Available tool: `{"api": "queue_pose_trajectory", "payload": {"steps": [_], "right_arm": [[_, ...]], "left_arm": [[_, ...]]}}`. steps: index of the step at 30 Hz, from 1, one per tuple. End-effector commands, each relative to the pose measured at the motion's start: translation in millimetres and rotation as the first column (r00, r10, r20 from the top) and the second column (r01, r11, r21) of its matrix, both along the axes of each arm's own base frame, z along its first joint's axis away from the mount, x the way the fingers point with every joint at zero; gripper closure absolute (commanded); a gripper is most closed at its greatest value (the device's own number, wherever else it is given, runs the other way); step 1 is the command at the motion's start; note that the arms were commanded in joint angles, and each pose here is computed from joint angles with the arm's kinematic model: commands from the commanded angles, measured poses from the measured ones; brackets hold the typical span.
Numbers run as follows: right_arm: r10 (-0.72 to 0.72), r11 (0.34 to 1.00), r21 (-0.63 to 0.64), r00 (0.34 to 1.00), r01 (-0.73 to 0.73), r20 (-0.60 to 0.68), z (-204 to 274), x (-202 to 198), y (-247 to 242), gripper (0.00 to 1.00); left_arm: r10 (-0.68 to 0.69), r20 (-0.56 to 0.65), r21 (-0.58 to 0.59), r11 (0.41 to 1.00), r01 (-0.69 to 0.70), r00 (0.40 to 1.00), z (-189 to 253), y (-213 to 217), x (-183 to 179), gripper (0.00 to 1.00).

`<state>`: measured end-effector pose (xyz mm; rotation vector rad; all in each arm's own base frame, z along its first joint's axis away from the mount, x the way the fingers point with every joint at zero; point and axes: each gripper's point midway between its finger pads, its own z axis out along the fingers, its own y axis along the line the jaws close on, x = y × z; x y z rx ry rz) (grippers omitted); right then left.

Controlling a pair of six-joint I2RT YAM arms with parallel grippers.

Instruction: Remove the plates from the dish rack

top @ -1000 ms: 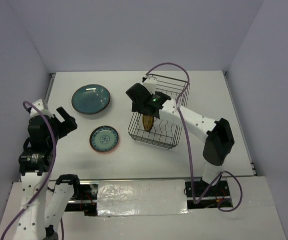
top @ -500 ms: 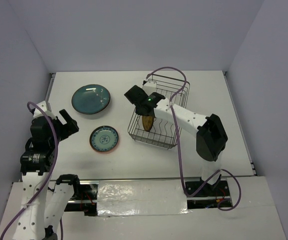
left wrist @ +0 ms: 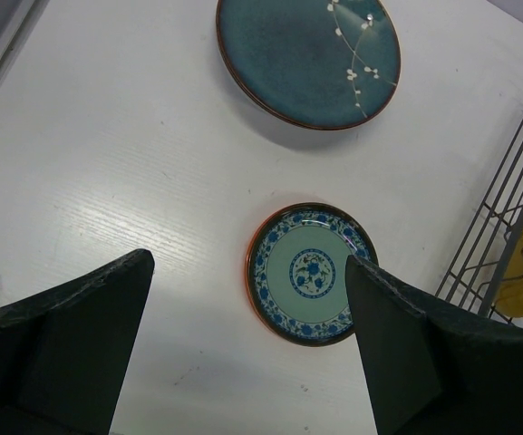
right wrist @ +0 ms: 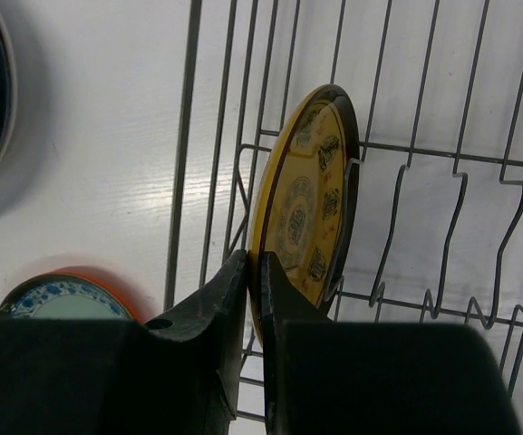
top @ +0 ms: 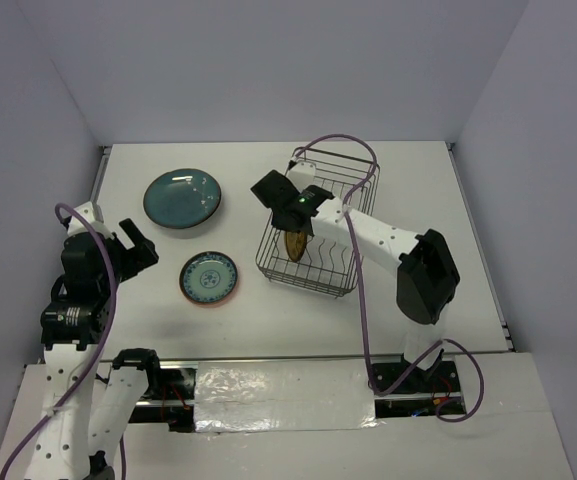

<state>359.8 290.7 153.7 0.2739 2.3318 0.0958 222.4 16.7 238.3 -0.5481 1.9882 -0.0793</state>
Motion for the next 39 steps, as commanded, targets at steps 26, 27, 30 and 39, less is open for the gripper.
{"api": "queue_pose_trajectory", "payload": {"steps": [26,27,30,39], "right_arm": [[0.960,0.280,-0.696,0.189,-0.661,0.207,161,-178,52,1.00],[0.967,0.257,-0.709,0.172,-0.657,0.190,157,-183,52,1.00],[0.984,0.176,-0.736,0.100,-0.654,0.147,142,-202,55,1.00],[0.996,0.018,-0.765,-0.055,-0.644,0.070,138,-236,110,1.00]], "left_arm": [[-0.141,0.130,-0.499,0.846,0.187,0.981,70,-82,-2,0.01],[-0.204,0.163,-0.542,0.799,0.260,0.965,75,-98,-9,0.00],[-0.290,0.228,-0.635,0.679,0.368,0.929,79,-124,-17,0.01],[-0.379,0.104,-0.668,0.659,0.347,0.920,37,-133,-27,0.02]]}}
